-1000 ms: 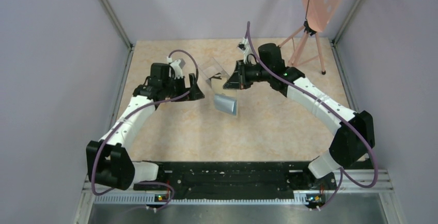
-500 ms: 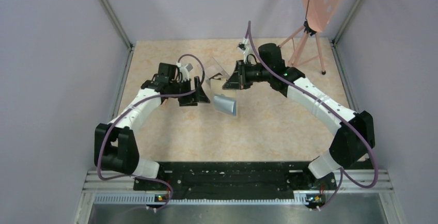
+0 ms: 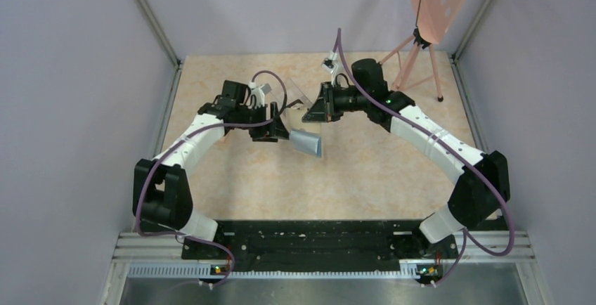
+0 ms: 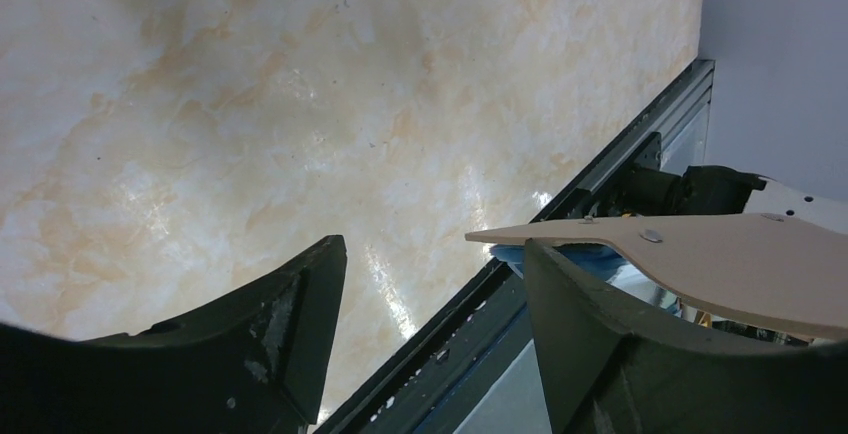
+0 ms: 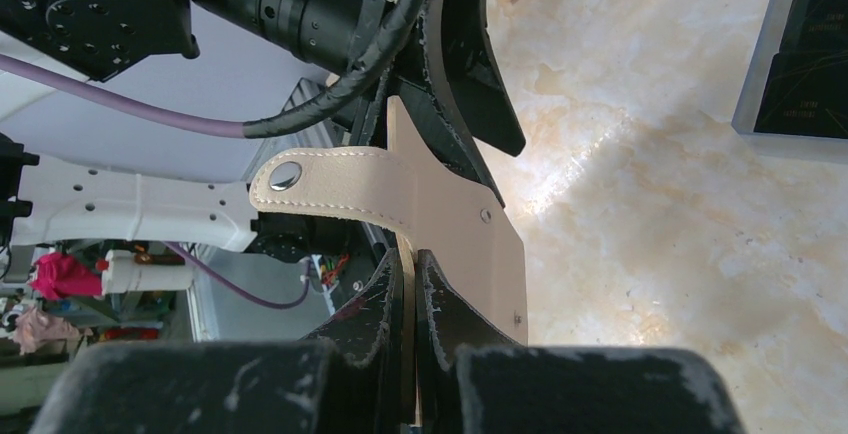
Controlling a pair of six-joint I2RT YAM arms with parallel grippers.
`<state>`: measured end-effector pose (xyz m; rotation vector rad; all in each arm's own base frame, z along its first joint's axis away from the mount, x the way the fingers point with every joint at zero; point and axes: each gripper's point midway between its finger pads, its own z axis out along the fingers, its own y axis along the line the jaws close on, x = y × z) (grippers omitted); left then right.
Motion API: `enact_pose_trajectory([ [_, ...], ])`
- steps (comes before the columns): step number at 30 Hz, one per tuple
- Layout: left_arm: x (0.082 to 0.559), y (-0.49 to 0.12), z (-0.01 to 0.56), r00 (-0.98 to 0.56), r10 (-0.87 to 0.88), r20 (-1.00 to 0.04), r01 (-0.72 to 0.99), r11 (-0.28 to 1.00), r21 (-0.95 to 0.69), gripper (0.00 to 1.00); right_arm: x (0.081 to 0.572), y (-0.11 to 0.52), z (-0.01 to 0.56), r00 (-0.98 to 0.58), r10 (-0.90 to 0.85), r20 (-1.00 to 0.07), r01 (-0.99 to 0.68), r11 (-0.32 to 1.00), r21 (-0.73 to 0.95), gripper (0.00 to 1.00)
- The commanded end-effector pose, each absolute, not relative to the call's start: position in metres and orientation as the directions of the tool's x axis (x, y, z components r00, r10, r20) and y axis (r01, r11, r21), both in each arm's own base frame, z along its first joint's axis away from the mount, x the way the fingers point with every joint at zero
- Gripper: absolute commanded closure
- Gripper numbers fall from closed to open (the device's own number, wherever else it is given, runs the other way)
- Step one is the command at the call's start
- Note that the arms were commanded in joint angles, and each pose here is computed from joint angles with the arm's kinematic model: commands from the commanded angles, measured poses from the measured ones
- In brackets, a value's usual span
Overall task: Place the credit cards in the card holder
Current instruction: Open the card holder at the center of the board.
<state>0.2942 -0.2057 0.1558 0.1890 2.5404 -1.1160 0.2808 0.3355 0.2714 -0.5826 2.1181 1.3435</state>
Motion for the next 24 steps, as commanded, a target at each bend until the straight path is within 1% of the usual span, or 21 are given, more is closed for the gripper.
enact_pose_trajectory([
  [1,0.292,-0.21,0.182,-0.902,0.013,-0.431,0.338,0.641,-0.689,0.31,0.283,0.335,0.274,-0.747,-0.055,-0.663,-0.625,0.398,0.671,1.0],
  [6,0.285,-0.212,0.188,-0.904,0.029,-0.426,0.351,0.62,-0.702,0.35,0.284,0.334,0.269,-0.753,-0.058,-0.656,-0.617,0.408,0.673,1.0],
  [10,0.279,-0.214,0.194,-0.902,0.038,-0.43,0.366,0.597,-0.714,0.37,0.284,0.333,0.265,-0.757,-0.06,-0.65,-0.611,0.417,0.673,1.0],
  [18,0.266,-0.22,0.213,-0.878,0.059,-0.475,0.435,0.515,-0.739,0.36,0.279,0.332,0.265,-0.769,-0.07,-0.635,-0.602,0.412,0.684,1.0],
  [24,0.264,-0.229,0.227,-0.86,0.035,-0.508,0.472,0.43,-0.77,0.31,0.269,0.336,0.27,-0.779,-0.083,-0.621,-0.607,0.349,0.714,1.0],
])
